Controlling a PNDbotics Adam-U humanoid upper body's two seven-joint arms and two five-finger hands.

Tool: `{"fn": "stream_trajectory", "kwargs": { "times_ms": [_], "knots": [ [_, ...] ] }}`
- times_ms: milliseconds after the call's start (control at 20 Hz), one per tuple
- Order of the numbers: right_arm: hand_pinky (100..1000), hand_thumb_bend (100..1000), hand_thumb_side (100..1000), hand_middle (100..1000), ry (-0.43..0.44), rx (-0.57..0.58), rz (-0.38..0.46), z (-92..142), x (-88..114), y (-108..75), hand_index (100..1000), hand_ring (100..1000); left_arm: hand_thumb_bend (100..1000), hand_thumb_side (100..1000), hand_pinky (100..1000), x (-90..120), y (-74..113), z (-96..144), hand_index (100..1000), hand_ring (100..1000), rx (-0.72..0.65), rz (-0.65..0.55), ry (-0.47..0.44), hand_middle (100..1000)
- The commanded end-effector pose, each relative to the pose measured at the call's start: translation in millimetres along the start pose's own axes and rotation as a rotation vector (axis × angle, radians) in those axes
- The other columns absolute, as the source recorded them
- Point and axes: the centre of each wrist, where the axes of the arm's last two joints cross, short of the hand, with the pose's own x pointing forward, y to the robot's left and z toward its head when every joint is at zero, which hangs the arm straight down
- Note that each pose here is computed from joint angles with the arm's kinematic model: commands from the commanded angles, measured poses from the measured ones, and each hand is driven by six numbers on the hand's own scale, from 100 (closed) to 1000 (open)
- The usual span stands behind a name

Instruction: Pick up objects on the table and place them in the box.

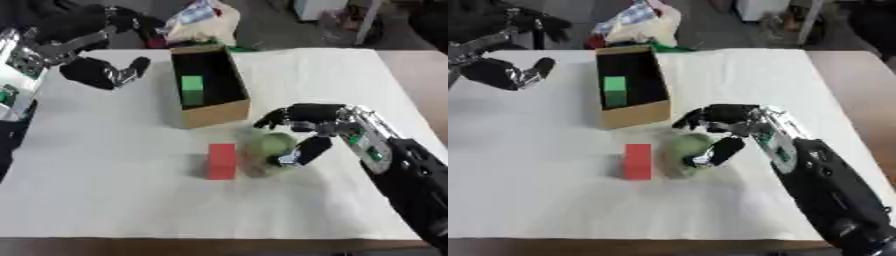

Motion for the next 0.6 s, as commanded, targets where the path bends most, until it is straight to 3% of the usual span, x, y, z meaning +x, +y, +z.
{"fn": "stream_trajectory", "kwargs": {
  "times_ms": [50,350,600],
  "knots": [
    [826,234,663,694,-0.066,0.101,0.101,4,-2,-10.7,862,770,100,710,773,-2,13.4,6,974,702,-0.091,-0.078,-0.07,717],
    [782,100,542,414,-0.046,-0.016,0.126,15,-5,-20.1,613,650,100,707,772,-3,12.2,9,975,701,-0.092,-0.069,-0.062,716],
    [763,100,504,329,-0.002,-0.171,0.145,29,-9,-42.9,537,598,100,711,769,-2,12.0,10,975,698,-0.083,-0.053,-0.07,714]
  ]
}}
